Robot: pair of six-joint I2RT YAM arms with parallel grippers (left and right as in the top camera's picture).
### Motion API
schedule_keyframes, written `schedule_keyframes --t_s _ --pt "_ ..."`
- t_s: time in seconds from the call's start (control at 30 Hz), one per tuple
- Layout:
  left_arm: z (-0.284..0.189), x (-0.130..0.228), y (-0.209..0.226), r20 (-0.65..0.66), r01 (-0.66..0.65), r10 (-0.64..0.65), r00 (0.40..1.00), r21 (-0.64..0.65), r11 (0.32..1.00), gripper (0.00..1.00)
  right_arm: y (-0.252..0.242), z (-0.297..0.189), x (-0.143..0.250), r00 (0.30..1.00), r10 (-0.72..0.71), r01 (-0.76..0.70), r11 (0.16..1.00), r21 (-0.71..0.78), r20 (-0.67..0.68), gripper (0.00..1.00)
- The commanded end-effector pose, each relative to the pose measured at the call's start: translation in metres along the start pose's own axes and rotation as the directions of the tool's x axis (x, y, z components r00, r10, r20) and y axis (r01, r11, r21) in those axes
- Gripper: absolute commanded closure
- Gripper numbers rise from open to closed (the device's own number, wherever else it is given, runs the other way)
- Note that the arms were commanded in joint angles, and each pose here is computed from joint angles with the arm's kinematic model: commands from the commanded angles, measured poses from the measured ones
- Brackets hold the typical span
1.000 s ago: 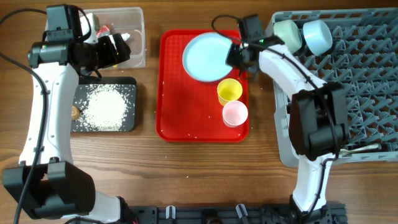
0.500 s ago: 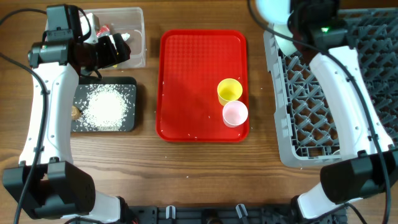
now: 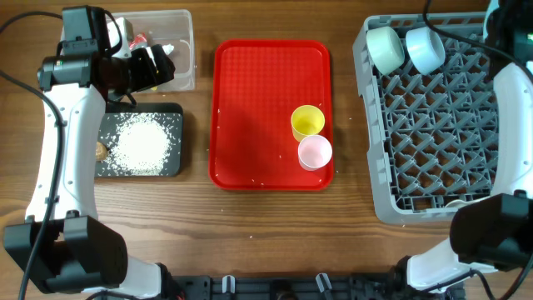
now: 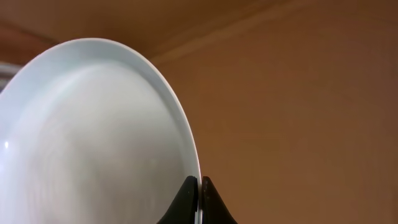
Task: Sort waste into correct bins and load items into the dishwasher rack
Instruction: 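Place the blue plate upright in the rack's back right corner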
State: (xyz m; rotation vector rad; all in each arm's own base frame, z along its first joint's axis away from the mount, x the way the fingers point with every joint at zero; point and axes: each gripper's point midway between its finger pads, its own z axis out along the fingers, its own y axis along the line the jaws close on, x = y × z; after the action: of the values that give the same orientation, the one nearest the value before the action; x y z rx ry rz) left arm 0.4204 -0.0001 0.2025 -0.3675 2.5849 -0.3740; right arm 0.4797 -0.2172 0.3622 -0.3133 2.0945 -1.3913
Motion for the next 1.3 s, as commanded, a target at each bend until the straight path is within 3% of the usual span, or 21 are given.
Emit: schedule_keyframes --t_s 0.0,0.3,0.53,0.83,0.87,0.9,0.93,1.1,1.17,1.23,1.27 --pt "-0.003 -0.002 -0.002 0.01 0.004 -0.004 1.0 0.01 1.0 0.0 0.035 0.028 0.001 0.988 -0.15 0.152 0.985 -0.081 0.031 0.96" --pt "-0.003 -0.002 -0.002 0.01 0.004 -0.004 1.0 0.01 1.0 0.0 0.084 0.076 -0.004 0.979 -0.203 0.205 0.975 -0.087 0.03 0.96" --pt "-0.003 -0.002 -0.002 0.01 0.004 -0.004 1.0 0.01 1.0 0.0 0.11 0.081 -0.014 0.985 -0.155 0.166 0.975 -0.147 0.079 0.96" --pt "-0.003 -0.002 -0.002 0.01 0.004 -0.004 1.0 0.01 1.0 0.0 0.16 0.091 -0.013 0.974 -0.214 0.224 0.95 -0.219 0.068 0.96" --pt "-0.003 -0.002 -0.002 0.01 0.004 -0.004 1.0 0.01 1.0 0.0 0.159 0.091 -0.015 0.98 -0.187 0.197 0.957 -0.213 0.068 0.76" --pt "-0.003 -0.002 -0.002 0.01 0.004 -0.004 1.0 0.01 1.0 0.0 0.155 0.092 -0.017 0.989 -0.138 0.148 0.969 -0.2 0.061 0.3" --pt "-0.003 -0.002 -0.002 0.01 0.004 -0.004 1.0 0.01 1.0 0.0 0.148 0.093 -0.018 0.997 -0.062 0.069 0.982 -0.174 0.045 0.0" --pt "-0.003 -0.002 -0.002 0.01 0.004 -0.004 1.0 0.01 1.0 0.0 0.065 0.063 -0.04 0.955 0.276 -0.274 0.961 -0.037 0.112 0.0" --pt "-0.003 -0.002 -0.002 0.01 0.004 -0.004 1.0 0.01 1.0 0.0 -0.009 0.014 -0.048 0.87 0.447 -0.459 0.889 0.008 0.206 0.0" --pt "-0.003 -0.002 -0.002 0.01 0.004 -0.004 1.0 0.01 1.0 0.0 -0.042 -0.041 -0.053 0.765 0.593 -0.594 0.8 -0.081 0.25 0.0" --pt "-0.003 -0.002 -0.002 0.01 0.004 -0.004 1.0 0.01 1.0 0.0 -0.037 -0.075 -0.061 0.72 0.648 -0.608 0.762 -0.222 0.249 0.0"
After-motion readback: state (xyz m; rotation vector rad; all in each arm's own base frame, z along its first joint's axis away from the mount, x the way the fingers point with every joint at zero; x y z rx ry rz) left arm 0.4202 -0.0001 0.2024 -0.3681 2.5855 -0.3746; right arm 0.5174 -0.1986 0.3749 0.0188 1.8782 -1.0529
